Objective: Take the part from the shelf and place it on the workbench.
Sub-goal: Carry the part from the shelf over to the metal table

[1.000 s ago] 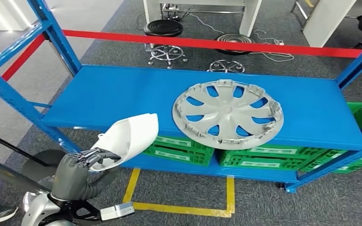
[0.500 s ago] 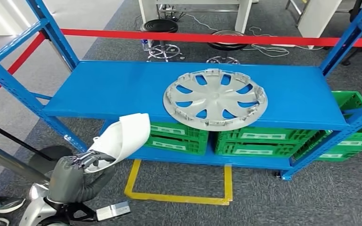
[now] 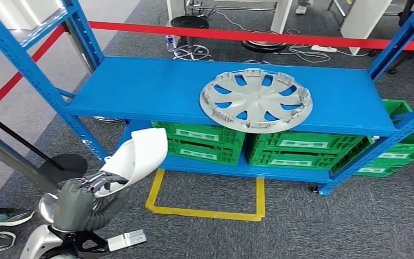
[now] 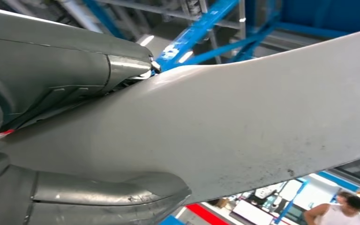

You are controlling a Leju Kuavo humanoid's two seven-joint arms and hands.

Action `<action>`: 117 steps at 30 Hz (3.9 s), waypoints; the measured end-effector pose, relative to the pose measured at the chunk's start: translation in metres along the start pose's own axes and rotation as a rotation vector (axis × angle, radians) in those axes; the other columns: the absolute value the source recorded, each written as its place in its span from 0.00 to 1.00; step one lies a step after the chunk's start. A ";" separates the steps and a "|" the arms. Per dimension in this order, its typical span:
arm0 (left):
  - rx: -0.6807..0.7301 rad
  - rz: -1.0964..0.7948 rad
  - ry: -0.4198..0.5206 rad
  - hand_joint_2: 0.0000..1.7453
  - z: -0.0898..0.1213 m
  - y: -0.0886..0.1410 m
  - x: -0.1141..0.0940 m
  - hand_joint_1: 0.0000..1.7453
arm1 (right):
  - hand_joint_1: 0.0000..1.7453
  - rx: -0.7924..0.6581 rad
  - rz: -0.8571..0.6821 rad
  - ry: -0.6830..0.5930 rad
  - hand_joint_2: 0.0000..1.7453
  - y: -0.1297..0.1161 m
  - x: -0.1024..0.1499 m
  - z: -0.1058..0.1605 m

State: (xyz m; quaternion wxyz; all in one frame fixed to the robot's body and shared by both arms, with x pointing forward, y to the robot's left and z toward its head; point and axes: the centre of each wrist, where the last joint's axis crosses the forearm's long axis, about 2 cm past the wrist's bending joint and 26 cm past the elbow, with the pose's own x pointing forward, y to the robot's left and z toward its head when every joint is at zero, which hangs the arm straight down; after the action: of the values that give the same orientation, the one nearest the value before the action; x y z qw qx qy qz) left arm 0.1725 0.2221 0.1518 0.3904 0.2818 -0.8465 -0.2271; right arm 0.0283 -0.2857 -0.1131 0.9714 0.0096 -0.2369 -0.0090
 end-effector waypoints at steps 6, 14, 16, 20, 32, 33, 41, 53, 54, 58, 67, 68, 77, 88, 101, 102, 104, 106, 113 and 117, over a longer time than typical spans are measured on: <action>-0.001 0.006 0.005 1.00 0.000 0.000 0.000 1.00 | 0.00 0.003 0.008 0.000 1.00 0.000 0.001 0.000; -0.001 0.006 0.008 1.00 0.001 0.000 -0.001 1.00 | 0.00 0.008 0.006 -0.002 1.00 0.001 0.002 -0.001; -0.001 0.006 0.010 1.00 0.001 0.001 -0.001 1.00 | 0.00 0.009 0.004 -0.003 1.00 0.001 0.002 -0.001; -0.002 0.011 0.013 1.00 0.001 0.001 -0.002 1.00 | 0.00 0.030 -0.007 -0.006 1.00 0.001 0.003 -0.001; 0.006 0.059 -0.019 1.00 -0.014 -0.001 -0.009 1.00 | 0.00 0.020 -0.079 -0.045 1.00 0.000 0.003 -0.001; 0.005 0.063 -0.020 1.00 -0.016 -0.002 -0.010 1.00 | 0.00 0.015 -0.089 -0.047 1.00 -0.001 0.003 -0.001; 0.011 0.075 -0.028 1.00 -0.028 -0.007 -0.013 1.00 | 0.00 -0.022 -0.139 -0.057 1.00 -0.010 0.004 -0.001; -0.005 0.078 -0.024 1.00 -0.030 -0.012 -0.016 1.00 | 0.00 -0.037 -0.171 -0.053 1.00 -0.010 0.003 -0.001; -0.004 0.079 -0.025 1.00 -0.031 -0.012 -0.015 1.00 | 0.00 -0.037 -0.172 -0.053 1.00 -0.010 0.003 -0.001; -0.003 0.081 -0.029 1.00 -0.033 -0.013 -0.015 1.00 | 0.00 -0.041 -0.179 -0.048 1.00 -0.010 0.000 0.000; -0.027 0.092 -0.038 1.00 -0.038 -0.018 -0.015 1.00 | 0.00 -0.059 -0.191 -0.058 1.00 -0.011 -0.001 0.000; -0.028 0.095 -0.040 1.00 -0.038 -0.019 -0.014 1.00 | 0.00 -0.062 -0.193 -0.059 1.00 -0.012 0.000 0.000; -0.066 0.115 -0.017 1.00 -0.034 -0.026 -0.013 1.00 | 0.00 -0.069 -0.173 -0.023 1.00 -0.011 -0.007 0.003; -0.085 0.172 0.007 1.00 -0.028 -0.028 -0.016 1.00 | 0.00 -0.053 -0.148 -0.009 1.00 0.000 -0.010 0.004; -0.099 0.200 0.042 1.00 -0.013 -0.028 -0.017 1.00 | 0.00 -0.116 -0.097 -0.045 1.00 0.001 -0.010 0.004; -0.098 0.200 0.042 1.00 -0.013 -0.028 -0.017 1.00 | 0.00 -0.124 -0.092 -0.046 1.00 0.001 -0.010 0.004; -0.097 0.198 0.041 1.00 -0.013 -0.028 -0.017 1.00 | 0.00 -0.143 -0.079 -0.047 1.00 0.000 -0.011 0.005; -0.096 0.195 0.042 1.00 -0.012 -0.027 -0.017 1.00 | 0.00 -0.155 -0.068 -0.052 1.00 0.000 -0.010 0.005; -0.098 0.192 0.047 1.00 -0.008 -0.026 -0.017 1.00 | 0.00 -0.163 -0.060 -0.059 1.00 0.000 -0.008 0.004; -0.092 0.189 0.042 1.00 -0.009 -0.024 -0.017 1.00 | 0.00 -0.156 -0.063 -0.065 1.00 0.005 -0.005 0.002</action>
State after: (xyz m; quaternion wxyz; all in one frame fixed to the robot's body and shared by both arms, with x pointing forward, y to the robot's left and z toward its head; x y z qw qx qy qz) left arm 0.1961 0.2138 0.1335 0.4401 0.1871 -0.8498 -0.2218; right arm 0.0229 -0.2806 -0.1132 0.9603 -0.0589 -0.2665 -0.0585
